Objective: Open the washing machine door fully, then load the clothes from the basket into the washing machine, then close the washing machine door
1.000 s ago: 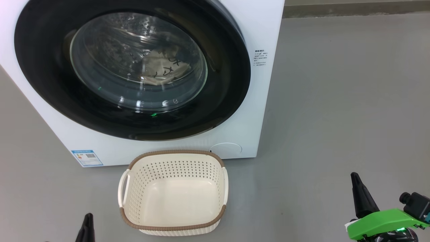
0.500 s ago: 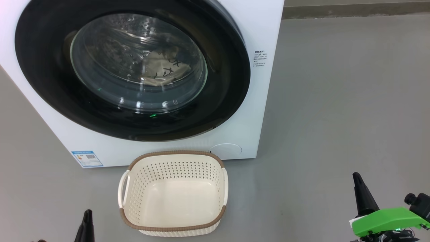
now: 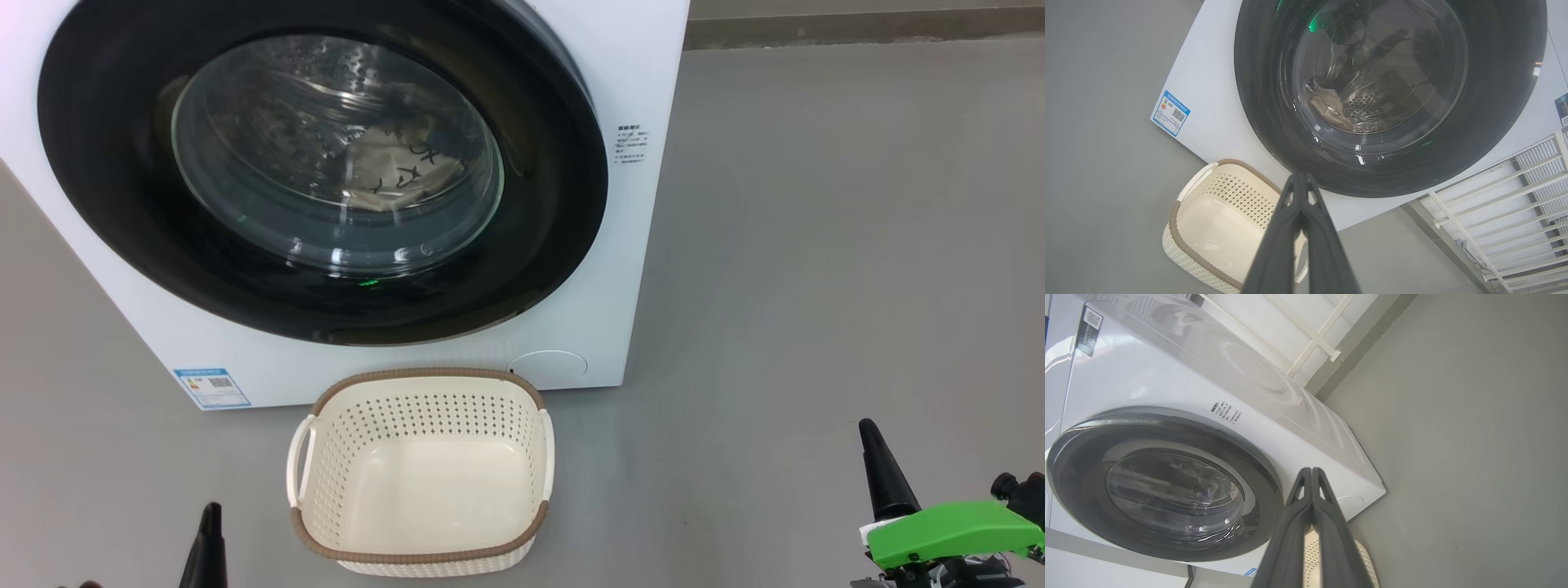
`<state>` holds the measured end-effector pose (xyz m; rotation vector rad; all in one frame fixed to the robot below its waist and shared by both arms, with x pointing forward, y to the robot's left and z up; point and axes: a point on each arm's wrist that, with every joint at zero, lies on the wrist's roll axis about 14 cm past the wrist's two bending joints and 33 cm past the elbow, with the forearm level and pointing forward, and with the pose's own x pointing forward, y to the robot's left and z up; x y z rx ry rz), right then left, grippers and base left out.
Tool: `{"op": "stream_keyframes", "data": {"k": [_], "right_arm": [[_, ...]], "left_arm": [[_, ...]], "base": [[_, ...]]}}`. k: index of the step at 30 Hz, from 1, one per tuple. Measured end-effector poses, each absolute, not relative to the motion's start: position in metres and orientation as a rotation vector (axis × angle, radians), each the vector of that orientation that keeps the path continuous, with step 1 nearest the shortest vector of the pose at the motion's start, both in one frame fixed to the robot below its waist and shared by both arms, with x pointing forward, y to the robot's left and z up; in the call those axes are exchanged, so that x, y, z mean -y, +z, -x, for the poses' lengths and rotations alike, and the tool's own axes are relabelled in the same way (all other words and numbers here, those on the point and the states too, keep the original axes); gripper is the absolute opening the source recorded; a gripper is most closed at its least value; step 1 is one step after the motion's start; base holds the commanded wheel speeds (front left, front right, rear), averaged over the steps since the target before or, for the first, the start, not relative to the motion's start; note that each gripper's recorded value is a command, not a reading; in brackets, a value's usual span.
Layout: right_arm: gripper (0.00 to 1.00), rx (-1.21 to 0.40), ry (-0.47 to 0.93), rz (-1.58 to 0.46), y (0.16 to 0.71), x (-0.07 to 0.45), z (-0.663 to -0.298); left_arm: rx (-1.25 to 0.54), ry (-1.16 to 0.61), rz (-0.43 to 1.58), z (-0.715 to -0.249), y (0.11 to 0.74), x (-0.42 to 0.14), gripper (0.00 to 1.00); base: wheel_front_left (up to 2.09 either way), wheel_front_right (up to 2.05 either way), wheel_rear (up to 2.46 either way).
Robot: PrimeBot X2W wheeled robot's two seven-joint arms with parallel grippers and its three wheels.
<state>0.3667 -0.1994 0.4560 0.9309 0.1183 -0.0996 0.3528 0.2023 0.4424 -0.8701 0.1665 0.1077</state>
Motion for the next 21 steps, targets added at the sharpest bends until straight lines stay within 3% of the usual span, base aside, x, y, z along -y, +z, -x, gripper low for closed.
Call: {"op": "stream_keyframes", "data": {"k": [21], "right_arm": [[0.00,-0.105,-0.117,-1.153,0.461,0.203,-0.369]], "left_arm": [[-0.140,0.103,1.111,-0.363,0.455,-0.198,0.00]], "base": [[0.00,0.00,0.00]]}}
